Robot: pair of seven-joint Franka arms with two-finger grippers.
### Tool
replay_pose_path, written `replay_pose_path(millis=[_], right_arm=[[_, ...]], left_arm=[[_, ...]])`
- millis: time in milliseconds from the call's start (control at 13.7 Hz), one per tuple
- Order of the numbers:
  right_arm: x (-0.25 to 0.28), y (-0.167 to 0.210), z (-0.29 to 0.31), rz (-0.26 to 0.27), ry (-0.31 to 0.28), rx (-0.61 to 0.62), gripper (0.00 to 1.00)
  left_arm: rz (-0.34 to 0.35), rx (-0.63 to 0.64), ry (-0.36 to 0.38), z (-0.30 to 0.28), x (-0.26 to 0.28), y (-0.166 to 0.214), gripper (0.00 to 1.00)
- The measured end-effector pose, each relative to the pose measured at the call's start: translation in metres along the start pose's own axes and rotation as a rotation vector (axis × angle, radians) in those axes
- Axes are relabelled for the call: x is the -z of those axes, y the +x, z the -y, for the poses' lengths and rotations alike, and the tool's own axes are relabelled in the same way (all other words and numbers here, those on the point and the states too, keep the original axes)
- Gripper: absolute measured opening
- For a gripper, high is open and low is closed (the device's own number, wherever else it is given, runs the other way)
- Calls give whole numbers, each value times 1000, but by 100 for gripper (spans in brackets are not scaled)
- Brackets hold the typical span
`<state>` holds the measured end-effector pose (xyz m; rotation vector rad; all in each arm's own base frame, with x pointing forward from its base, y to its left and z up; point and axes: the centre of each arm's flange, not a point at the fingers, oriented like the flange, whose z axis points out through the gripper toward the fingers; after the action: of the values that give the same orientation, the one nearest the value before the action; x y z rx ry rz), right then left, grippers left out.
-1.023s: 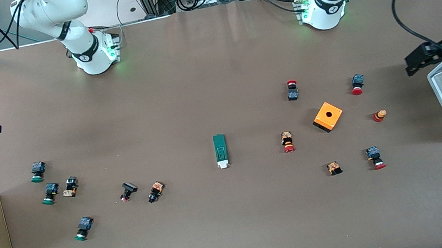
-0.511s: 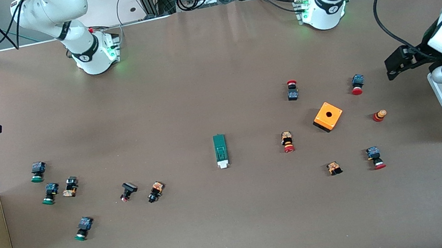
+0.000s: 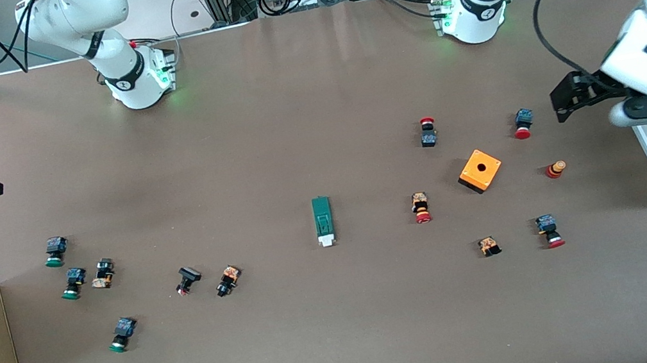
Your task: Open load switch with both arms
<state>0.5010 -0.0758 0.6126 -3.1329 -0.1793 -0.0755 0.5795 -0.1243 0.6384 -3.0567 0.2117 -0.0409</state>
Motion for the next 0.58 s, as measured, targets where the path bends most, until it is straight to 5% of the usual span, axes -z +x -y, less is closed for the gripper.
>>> replay_pose_path(millis=[365, 584], right_arm=[[-4, -1, -4, 7, 2, -7, 100], [-6, -4, -13, 8, 18, -29, 100]], left_arm=[[-63, -57, 144, -103, 10, -14, 100], [-114, 17, 143, -167, 23, -37, 100]])
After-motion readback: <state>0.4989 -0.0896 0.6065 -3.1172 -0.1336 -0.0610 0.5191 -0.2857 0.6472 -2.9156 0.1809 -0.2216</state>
